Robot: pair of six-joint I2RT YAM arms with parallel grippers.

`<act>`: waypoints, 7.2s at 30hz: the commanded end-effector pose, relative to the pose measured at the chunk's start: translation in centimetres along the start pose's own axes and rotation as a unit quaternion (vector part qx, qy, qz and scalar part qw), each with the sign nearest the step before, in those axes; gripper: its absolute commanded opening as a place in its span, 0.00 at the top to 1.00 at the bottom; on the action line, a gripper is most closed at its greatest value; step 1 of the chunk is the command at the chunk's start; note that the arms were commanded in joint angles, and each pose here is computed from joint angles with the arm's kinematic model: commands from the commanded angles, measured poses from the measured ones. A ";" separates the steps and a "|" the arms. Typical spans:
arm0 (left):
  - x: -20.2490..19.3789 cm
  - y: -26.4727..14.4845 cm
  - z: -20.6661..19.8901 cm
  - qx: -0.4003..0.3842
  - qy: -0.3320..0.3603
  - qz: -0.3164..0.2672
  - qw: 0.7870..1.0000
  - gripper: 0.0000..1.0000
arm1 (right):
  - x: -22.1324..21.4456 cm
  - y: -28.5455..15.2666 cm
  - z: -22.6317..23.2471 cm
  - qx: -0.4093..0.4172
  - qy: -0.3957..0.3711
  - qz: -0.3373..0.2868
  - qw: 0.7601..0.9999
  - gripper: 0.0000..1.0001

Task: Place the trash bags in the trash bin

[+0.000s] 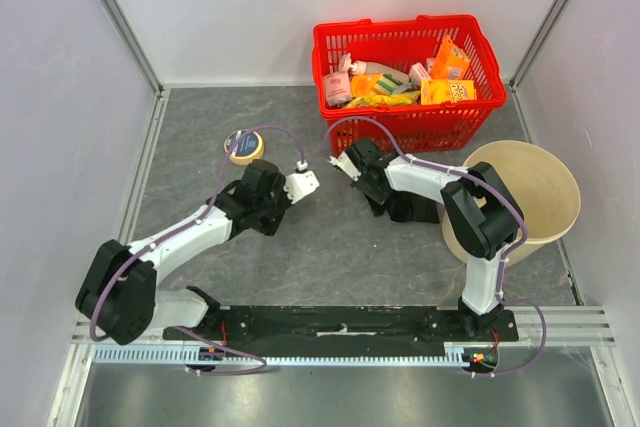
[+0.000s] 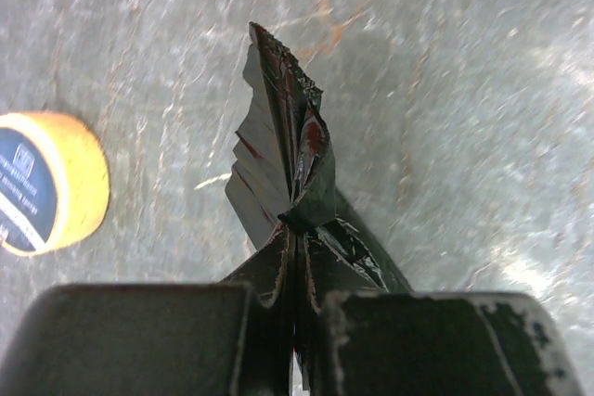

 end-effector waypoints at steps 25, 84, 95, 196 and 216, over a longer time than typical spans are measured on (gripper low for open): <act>-18.3 -7.0 17.3 0.231 -0.038 0.188 0.954 0.98 | -2.5 -0.9 3.0 0.133 -0.023 0.072 0.988 0.97; -7.7 -12.4 11.1 0.021 -0.206 -0.100 0.973 0.00 | -2.5 -5.9 -2.2 0.201 -0.043 -0.018 0.978 0.32; -8.3 -11.7 10.2 0.007 -0.215 -0.091 0.972 0.00 | -2.2 -2.9 -0.9 0.248 -0.049 -0.017 0.967 0.34; 13.4 -6.0 2.7 -0.354 -0.113 -0.341 0.863 0.98 | 2.4 -18.4 1.8 0.432 -0.103 -0.215 0.870 0.40; 11.4 -6.6 3.2 -0.245 -0.119 -0.317 0.908 0.98 | 1.6 -20.9 0.6 0.377 -0.110 -0.254 0.884 1.00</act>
Point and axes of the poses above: each gripper's point midway between its finger pads, its own y axis out along the fingers, its own z axis along the line the jaws close on, x = y × z, the point moved 10 cm from there along -y, back along the fingers, and after that the axes turned 2 degrees about y, right-handed, at the moved point
